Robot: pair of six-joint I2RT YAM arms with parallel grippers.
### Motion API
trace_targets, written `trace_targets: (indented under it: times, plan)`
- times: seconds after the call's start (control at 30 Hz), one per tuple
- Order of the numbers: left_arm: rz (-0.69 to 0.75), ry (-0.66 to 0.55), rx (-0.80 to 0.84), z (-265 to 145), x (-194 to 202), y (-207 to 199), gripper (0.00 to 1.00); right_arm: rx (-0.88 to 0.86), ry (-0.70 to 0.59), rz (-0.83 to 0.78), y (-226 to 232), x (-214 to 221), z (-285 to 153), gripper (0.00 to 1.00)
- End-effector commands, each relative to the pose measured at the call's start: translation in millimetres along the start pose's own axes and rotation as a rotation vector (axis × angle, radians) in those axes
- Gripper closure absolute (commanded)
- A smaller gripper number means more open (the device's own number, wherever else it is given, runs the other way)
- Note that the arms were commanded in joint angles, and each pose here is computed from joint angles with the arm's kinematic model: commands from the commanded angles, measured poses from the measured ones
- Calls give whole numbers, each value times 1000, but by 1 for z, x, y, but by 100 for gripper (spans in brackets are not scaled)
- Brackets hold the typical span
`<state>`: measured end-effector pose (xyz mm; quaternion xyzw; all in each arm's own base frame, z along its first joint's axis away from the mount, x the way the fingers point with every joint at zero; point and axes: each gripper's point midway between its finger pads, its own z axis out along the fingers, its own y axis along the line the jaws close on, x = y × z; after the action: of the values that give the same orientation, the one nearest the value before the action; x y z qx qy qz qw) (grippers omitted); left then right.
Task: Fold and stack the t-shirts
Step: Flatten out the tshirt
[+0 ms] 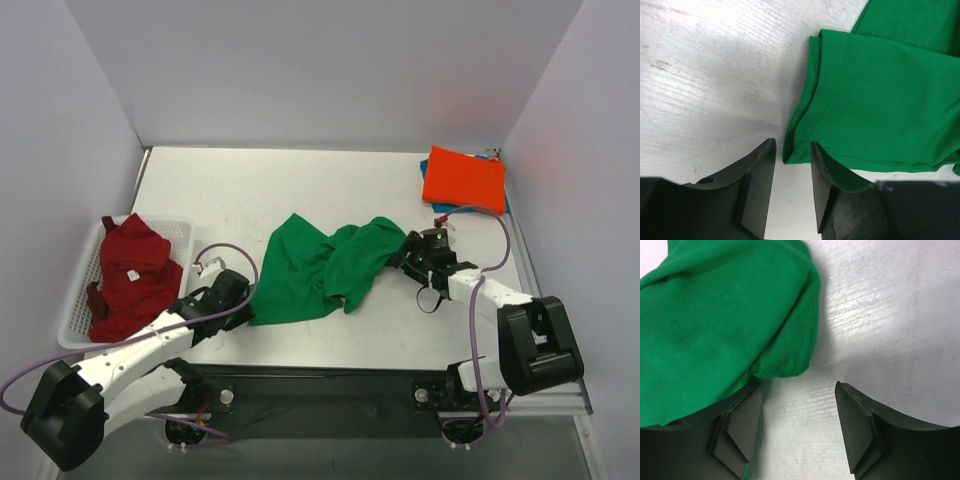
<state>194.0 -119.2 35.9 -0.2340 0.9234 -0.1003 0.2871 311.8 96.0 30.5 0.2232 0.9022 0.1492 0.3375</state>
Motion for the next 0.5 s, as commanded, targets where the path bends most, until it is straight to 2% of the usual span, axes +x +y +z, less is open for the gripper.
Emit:
trace_targets:
  times: [0.0, 0.27, 0.37, 0.47]
  plan:
    - [-27, -7, 61, 1, 0, -14, 56, -35, -21, 34, 6, -6, 7, 40]
    - [-24, 24, 55, 8, 11, -13, 62, -64, -21, 59, 13, -10, 21, 43]
    - [-21, 25, 70, 8, 10, -18, 71, -73, -35, 72, 14, -13, 26, 44]
    - [-17, 14, 71, 7, 6, -22, 88, -84, -66, 82, 16, -20, 31, 48]
